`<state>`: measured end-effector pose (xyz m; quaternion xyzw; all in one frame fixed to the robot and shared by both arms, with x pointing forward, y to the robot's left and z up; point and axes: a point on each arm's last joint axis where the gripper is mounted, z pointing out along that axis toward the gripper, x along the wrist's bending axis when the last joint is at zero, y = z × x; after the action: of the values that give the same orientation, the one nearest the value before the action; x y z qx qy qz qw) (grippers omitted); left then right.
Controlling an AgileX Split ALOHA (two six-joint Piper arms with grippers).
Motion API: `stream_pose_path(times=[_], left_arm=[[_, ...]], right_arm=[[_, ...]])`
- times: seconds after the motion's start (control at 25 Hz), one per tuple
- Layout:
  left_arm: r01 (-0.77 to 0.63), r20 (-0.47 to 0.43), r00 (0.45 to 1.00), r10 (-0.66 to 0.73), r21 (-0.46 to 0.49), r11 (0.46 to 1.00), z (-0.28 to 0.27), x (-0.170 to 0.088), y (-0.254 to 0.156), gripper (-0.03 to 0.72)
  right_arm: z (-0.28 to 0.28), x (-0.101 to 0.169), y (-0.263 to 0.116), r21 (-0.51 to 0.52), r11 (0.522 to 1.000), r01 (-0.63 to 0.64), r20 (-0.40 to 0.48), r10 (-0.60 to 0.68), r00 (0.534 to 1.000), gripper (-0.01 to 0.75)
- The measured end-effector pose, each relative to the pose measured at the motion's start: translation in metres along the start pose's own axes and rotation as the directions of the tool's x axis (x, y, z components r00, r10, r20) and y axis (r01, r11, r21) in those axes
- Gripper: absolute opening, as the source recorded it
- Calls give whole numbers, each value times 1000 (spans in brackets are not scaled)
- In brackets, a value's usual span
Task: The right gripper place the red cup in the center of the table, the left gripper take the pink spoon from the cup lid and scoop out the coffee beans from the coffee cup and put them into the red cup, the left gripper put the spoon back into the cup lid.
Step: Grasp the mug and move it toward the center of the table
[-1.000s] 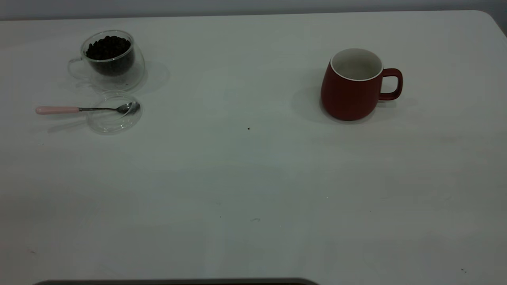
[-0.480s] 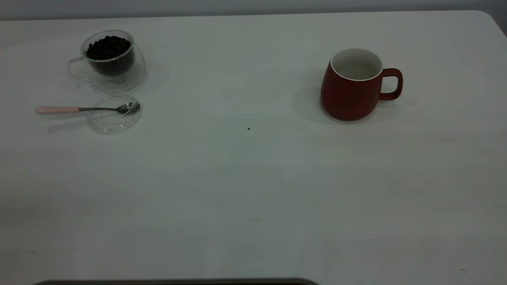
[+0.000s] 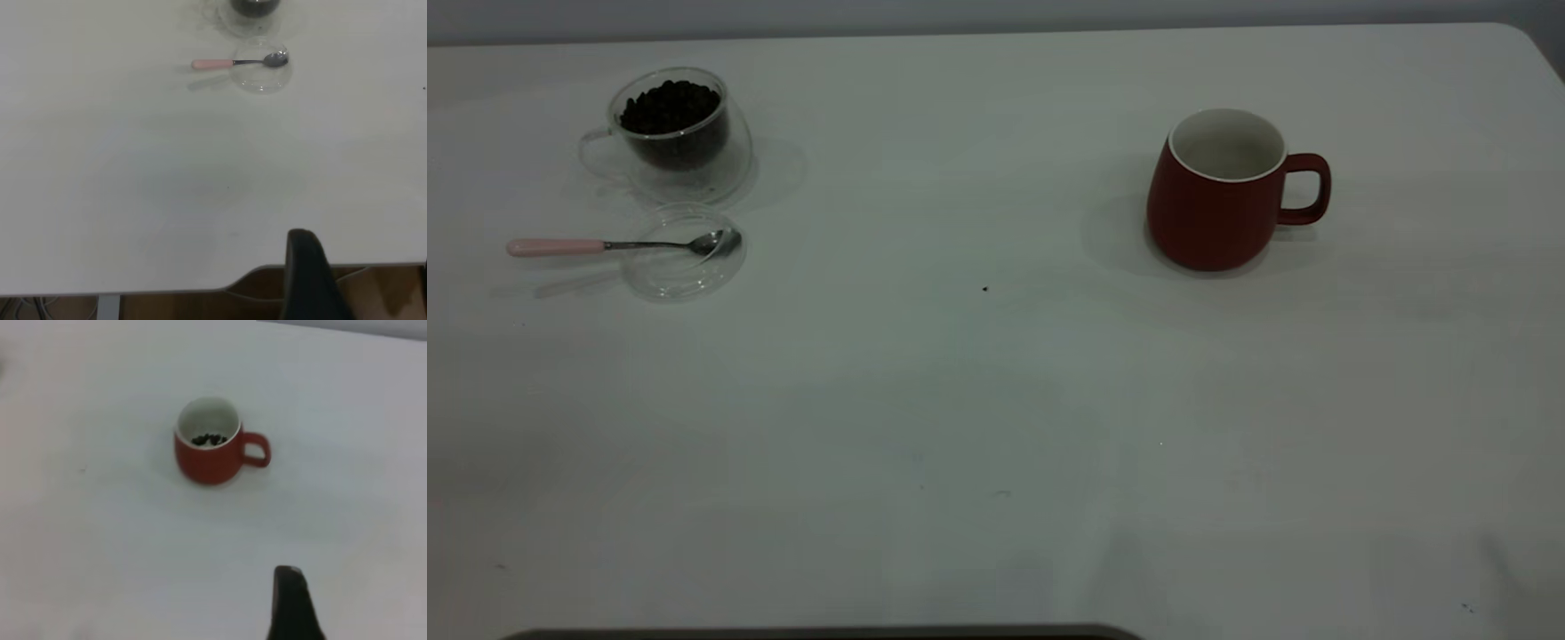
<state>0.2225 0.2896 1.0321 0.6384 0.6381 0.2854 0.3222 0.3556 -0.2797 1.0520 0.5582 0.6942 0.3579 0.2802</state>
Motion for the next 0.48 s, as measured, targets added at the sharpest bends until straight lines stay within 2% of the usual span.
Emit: stream_pose_path(times=[0.28, 0.48], left_arm=[[0, 0, 1000, 0, 0, 1000, 0, 0, 0, 464], [0, 0, 1000, 0, 0, 1000, 0, 0, 0, 464]], right_arm=[[95, -17, 41, 124, 983, 135, -44, -130, 991, 547], [164, -28, 60, 224, 937, 267, -115, -247, 962, 547]])
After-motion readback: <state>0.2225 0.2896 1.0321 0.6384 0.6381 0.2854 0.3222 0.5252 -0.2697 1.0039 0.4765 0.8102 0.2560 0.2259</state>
